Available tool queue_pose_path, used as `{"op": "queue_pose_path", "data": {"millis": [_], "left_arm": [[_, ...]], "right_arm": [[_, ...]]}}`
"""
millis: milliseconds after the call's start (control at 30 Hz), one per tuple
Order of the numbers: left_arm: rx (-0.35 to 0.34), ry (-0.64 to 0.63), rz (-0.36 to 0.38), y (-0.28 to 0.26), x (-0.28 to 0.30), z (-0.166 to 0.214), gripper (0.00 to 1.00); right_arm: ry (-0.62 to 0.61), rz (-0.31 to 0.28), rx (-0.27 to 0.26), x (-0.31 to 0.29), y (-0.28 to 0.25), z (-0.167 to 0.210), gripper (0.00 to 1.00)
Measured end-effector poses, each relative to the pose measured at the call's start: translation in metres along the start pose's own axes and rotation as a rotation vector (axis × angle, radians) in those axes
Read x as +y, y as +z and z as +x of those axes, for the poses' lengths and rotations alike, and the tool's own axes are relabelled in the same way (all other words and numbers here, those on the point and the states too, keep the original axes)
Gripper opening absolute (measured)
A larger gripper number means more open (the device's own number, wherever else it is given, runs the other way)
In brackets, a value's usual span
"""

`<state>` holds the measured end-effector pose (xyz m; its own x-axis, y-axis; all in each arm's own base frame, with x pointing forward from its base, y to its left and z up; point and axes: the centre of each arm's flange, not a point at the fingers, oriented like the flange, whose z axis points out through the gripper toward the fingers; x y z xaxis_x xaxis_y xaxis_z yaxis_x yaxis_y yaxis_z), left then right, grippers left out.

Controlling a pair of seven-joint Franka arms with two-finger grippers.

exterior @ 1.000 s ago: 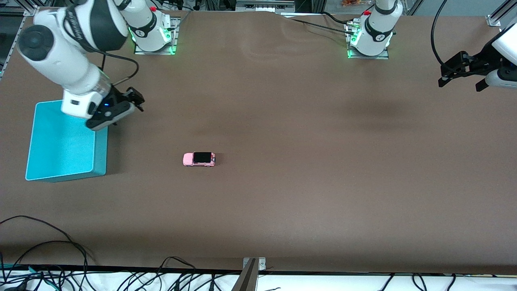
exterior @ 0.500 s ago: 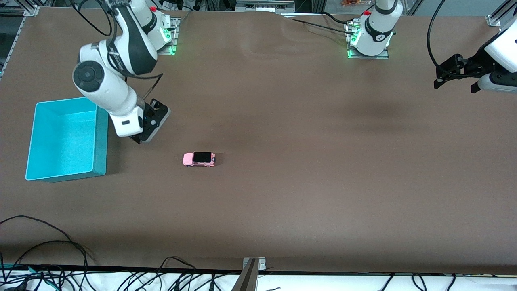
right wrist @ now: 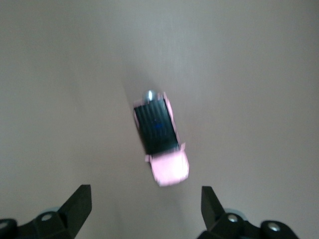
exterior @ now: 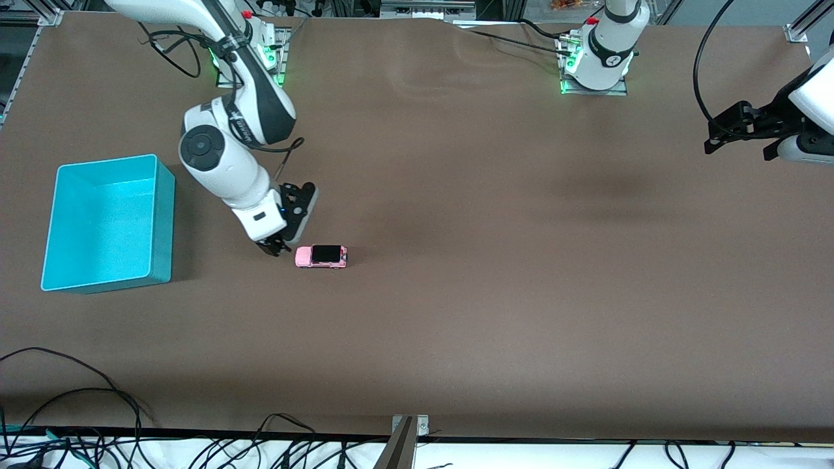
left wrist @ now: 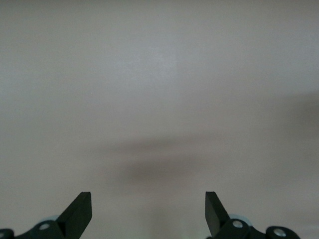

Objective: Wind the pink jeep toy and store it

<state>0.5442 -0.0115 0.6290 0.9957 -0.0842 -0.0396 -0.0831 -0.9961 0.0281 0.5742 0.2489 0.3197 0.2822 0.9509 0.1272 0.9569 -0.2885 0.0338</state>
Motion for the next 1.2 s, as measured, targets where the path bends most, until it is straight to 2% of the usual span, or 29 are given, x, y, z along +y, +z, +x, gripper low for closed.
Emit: {"op": "queue_pose_path", "data": {"millis": [133,300,500,1200], "left_arm": [[0.002,-0.003,0.0,-0.001,-0.001,0.001,1.0],[0.007,-0.006,0.0,-0.003,-0.002,0.001,1.0],[0.031,-0.014,0.002,-0.014,-0.007,0.001,1.0],[0.02,-0.018,0.001,-0.008,-0.009,0.007,1.0]], "right_arm": [[-0.044,0.003,0.003,0.0,0.009,0.016,0.97],[-0.093,0.03,-0.029,0.003,0.039,0.011,0.97],[-0.129,0.048,-0.043,0.006,0.057,0.007,0.97],[-0.173,0.005,-0.003,0.016,0.099,0.023,0.99]]}}
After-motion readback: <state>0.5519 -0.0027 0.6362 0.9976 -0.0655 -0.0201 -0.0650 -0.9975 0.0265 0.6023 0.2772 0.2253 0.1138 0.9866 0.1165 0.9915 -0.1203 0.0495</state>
